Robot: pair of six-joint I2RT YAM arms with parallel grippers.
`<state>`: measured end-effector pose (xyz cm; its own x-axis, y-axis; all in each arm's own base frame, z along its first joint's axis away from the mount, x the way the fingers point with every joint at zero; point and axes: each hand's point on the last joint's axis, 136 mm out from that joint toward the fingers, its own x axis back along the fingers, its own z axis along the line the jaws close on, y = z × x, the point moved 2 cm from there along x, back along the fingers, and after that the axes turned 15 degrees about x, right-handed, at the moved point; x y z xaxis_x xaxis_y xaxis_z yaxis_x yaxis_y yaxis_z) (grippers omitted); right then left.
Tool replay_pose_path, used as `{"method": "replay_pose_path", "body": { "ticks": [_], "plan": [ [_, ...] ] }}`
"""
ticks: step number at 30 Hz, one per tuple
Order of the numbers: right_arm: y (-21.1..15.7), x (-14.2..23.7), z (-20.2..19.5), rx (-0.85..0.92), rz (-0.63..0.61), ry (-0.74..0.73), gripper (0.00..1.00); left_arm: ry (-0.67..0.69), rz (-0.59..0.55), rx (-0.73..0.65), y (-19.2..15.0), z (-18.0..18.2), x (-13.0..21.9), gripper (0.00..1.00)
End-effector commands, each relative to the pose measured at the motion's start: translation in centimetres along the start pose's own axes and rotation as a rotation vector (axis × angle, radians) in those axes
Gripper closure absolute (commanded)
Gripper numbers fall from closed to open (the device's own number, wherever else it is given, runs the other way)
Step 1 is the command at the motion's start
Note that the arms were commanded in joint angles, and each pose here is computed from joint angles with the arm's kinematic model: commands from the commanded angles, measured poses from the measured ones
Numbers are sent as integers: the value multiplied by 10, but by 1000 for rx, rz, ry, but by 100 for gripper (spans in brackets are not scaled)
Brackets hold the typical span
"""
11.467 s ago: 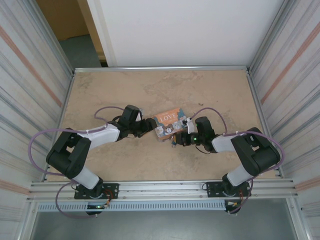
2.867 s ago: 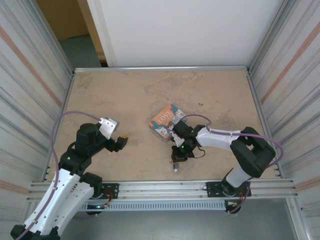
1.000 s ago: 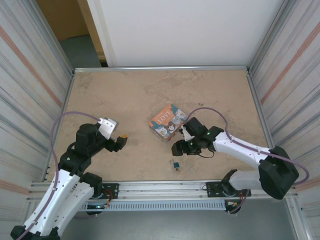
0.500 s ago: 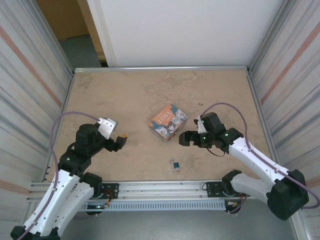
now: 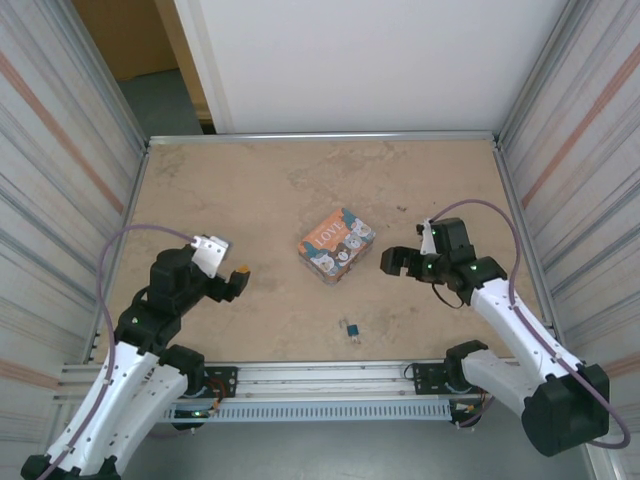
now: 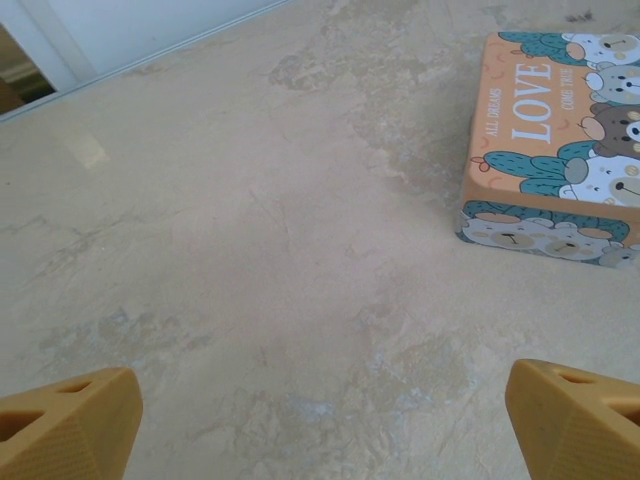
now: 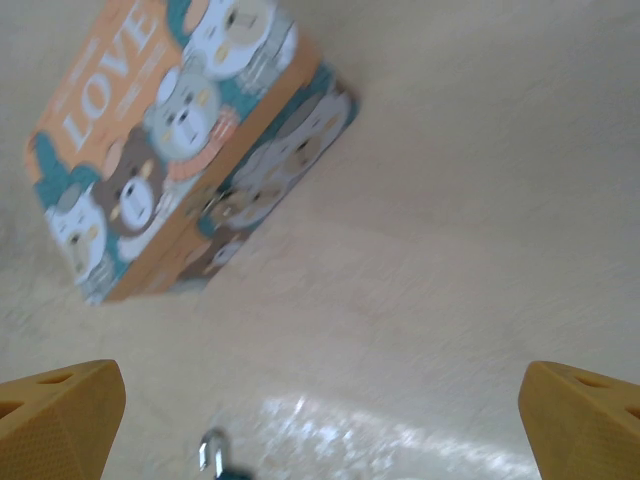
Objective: Unlock the padlock with the key
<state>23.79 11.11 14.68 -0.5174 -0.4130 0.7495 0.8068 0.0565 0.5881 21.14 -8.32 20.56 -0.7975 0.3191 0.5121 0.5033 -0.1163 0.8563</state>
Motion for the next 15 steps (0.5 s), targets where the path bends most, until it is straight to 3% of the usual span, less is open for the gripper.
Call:
{"method": "replay_pose_path", "body": {
  "ticks": [1,15],
  "plan": [
    [23,7,-27,57,-141,-132,1,59,-20,-10,2,9,2,4],
    [54,9,-115,131,-413,-490,1,174,-17,37,3,27,-4,1]
  ]
}}
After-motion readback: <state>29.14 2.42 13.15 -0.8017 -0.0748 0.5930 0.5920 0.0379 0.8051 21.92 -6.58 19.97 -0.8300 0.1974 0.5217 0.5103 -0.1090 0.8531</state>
